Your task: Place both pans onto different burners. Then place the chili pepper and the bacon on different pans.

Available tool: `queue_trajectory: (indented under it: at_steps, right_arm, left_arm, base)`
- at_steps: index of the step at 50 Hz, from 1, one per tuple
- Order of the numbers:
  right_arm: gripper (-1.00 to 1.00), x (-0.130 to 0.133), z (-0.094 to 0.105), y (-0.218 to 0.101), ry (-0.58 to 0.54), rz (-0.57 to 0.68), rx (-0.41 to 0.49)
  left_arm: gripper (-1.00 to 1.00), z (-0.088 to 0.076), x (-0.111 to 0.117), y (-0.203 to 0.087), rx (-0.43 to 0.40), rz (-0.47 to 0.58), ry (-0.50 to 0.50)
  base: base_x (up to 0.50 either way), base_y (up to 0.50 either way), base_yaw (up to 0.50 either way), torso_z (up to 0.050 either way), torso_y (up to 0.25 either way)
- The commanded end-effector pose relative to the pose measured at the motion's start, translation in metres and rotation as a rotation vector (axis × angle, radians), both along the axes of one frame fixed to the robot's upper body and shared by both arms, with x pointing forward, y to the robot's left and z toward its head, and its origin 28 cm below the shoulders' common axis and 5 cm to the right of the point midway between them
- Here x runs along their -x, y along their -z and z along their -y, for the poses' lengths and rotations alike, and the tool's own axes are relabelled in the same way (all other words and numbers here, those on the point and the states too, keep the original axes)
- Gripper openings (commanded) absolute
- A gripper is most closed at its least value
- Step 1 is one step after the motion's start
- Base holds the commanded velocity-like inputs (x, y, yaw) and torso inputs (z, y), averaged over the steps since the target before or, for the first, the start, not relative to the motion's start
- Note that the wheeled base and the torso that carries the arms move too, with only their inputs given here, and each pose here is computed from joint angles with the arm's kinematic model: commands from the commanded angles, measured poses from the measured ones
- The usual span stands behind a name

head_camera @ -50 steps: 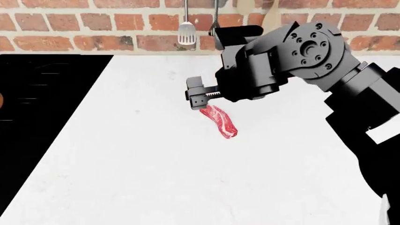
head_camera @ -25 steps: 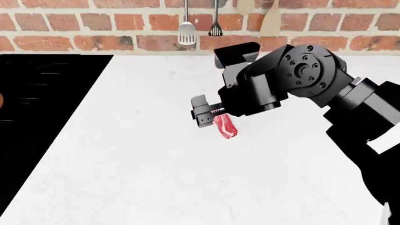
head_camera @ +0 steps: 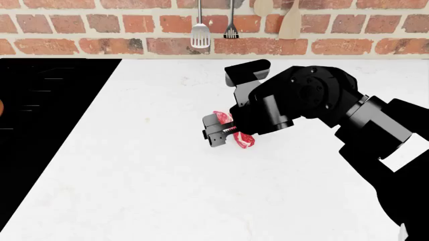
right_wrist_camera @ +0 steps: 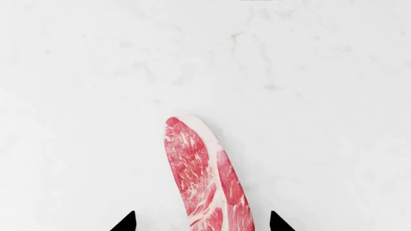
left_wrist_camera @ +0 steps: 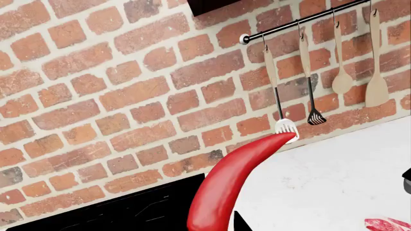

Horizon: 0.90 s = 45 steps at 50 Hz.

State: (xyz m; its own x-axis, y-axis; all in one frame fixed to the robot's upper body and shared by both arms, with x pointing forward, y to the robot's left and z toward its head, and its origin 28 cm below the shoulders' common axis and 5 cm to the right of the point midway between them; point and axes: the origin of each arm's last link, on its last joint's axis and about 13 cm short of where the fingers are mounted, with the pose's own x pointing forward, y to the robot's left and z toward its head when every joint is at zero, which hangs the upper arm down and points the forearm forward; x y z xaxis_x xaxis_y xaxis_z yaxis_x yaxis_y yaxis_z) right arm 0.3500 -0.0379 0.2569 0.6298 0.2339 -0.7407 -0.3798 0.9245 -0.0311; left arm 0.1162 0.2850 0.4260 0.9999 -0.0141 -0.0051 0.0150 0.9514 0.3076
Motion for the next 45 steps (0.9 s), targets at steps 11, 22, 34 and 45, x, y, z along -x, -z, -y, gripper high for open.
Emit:
queue_trajectory:
  at_steps: [11, 22, 34, 45]
  right_arm:
    - [1.00, -0.005, 0.010, 0.026, 0.053, -0.017, 0.048]
    - [-1.00, -0.002, 0.022, 0.032, 0.105, -0.021, 0.012]
    - [-1.00, 0.004, 0.018, 0.024, 0.049, 0.045, 0.092]
    - [-1.00, 0.012, 0.011, -0.024, 0.011, 0.345, 0.091]
  left_arm:
    - [-1.00, 0.001, 0.000, -0.001, 0.001, 0.002, -0.001]
    - [-1.00, 0.002, 0.000, -0.002, -0.002, 0.002, -0.001]
    - [-1.00, 0.002, 0.001, -0.004, -0.001, 0.006, 0.001]
    - [-1.00, 0.001, 0.002, -0.004, 0.002, 0.009, -0.004]
  base:
    - [0.00, 0.00, 0.00, -0.002, 0.000]
    - [0.00, 0.00, 0.00, 0.000, 0.000]
    - [0.00, 0.00, 0.00, -0.001, 0.000]
    - [0.00, 0.00, 0.00, 0.000, 0.000]
